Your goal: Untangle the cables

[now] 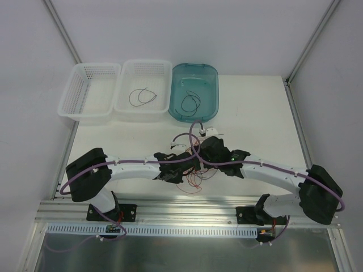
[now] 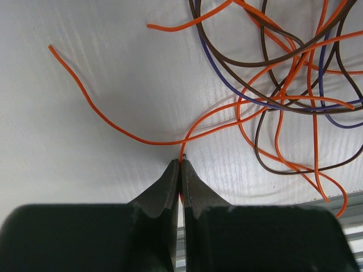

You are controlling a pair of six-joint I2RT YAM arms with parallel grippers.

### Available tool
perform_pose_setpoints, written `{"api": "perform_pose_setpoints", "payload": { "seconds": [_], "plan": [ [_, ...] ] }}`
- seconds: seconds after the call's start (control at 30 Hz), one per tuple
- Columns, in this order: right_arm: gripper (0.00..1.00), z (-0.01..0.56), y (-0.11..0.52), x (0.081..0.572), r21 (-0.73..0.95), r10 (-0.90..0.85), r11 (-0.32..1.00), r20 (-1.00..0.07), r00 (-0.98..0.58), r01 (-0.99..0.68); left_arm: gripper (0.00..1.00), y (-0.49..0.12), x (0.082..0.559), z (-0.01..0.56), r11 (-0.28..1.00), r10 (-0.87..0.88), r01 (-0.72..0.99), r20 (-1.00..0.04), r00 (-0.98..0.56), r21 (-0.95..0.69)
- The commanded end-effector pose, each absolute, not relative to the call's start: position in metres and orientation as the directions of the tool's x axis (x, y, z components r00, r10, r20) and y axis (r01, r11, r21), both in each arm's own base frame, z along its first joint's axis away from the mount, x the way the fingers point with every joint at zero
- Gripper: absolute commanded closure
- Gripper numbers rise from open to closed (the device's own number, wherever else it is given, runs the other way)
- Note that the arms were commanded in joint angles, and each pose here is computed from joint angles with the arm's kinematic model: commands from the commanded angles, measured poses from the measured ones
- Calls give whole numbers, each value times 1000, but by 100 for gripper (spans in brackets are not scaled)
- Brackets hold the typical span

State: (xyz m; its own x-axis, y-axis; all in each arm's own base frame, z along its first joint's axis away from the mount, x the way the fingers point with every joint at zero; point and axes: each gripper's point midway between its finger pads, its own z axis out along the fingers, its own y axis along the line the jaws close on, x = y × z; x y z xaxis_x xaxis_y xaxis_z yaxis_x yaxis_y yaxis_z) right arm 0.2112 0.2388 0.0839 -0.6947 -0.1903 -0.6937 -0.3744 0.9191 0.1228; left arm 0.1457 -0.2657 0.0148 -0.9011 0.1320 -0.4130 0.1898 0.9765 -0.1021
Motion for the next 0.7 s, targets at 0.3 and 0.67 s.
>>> {"api": "perform_pose_setpoints", "payload": {
  "seconds": [0.3, 0.67],
  "plan": [
    [37, 27, 262, 209, 104, -245, 932, -526, -814, -348, 100, -253, 163, 45, 980, 96, 175, -545, -833, -94],
    [100, 41, 207, 226, 64, -137, 976, -563, -815, -209, 100, -217, 177, 50, 990, 23, 97, -574, -818, -98]
  ]
}}
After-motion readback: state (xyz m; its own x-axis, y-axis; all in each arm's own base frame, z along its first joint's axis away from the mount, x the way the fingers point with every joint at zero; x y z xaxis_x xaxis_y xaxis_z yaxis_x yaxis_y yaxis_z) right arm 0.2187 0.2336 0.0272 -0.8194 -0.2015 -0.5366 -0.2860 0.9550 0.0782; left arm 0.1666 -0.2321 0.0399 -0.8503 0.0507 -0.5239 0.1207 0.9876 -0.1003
